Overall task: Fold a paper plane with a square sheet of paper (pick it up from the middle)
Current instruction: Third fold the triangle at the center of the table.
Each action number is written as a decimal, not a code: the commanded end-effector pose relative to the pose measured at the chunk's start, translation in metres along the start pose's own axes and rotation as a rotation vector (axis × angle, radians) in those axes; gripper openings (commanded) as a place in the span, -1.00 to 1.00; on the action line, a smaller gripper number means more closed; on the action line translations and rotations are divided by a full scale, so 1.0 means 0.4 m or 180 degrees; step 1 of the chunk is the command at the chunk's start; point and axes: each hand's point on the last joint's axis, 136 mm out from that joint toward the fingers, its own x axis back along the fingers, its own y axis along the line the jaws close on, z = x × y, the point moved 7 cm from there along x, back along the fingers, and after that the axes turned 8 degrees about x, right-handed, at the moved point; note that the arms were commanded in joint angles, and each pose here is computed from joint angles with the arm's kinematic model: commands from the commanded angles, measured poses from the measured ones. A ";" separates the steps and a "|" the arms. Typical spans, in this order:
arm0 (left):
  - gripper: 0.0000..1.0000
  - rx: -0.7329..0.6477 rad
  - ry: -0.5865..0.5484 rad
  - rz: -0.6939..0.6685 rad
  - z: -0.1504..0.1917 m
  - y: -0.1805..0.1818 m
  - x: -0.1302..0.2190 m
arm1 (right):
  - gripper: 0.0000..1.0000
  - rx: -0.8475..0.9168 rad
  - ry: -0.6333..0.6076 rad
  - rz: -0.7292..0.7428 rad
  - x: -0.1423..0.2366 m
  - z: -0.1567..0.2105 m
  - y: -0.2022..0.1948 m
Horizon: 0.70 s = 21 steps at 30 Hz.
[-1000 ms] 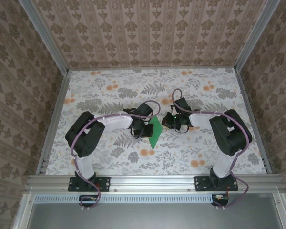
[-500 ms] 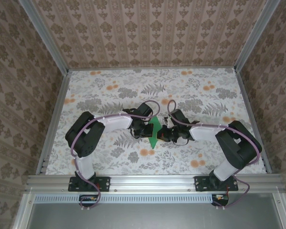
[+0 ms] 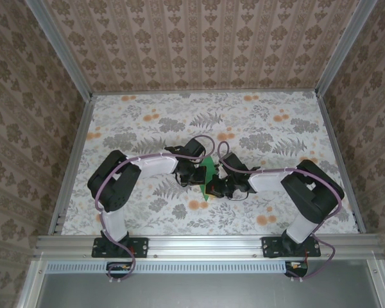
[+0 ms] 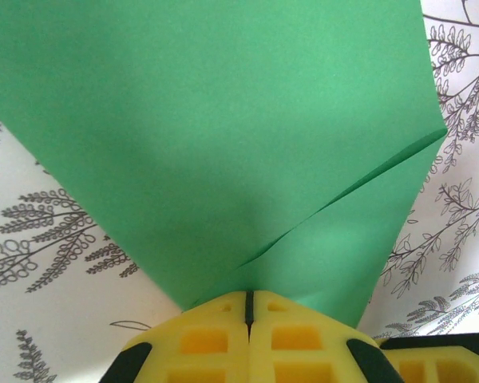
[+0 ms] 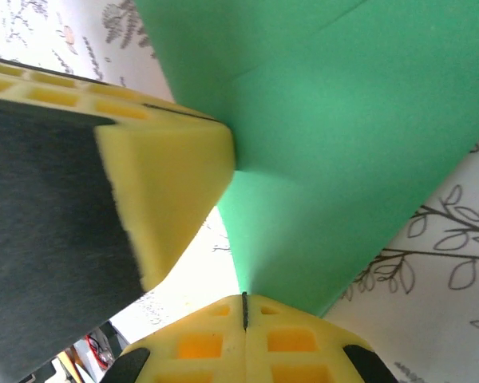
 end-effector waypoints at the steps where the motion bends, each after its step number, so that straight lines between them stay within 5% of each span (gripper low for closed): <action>1: -1.00 0.0278 0.0288 -0.0836 0.062 0.145 -0.071 | -0.94 -0.0052 0.0139 0.0068 -0.012 0.017 -0.013; 8: -1.00 0.0276 0.0289 -0.0837 0.063 0.146 -0.070 | -0.94 -0.0014 0.0332 0.0302 -0.001 0.055 -0.047; 14: -1.00 0.0291 0.0290 -0.0832 0.062 0.146 -0.072 | -0.94 0.0118 0.0186 -0.0072 0.002 0.027 0.017; 21: -1.00 0.0292 0.0296 -0.0825 0.062 0.145 -0.073 | -0.93 0.0149 0.0214 0.0001 -0.007 0.038 0.022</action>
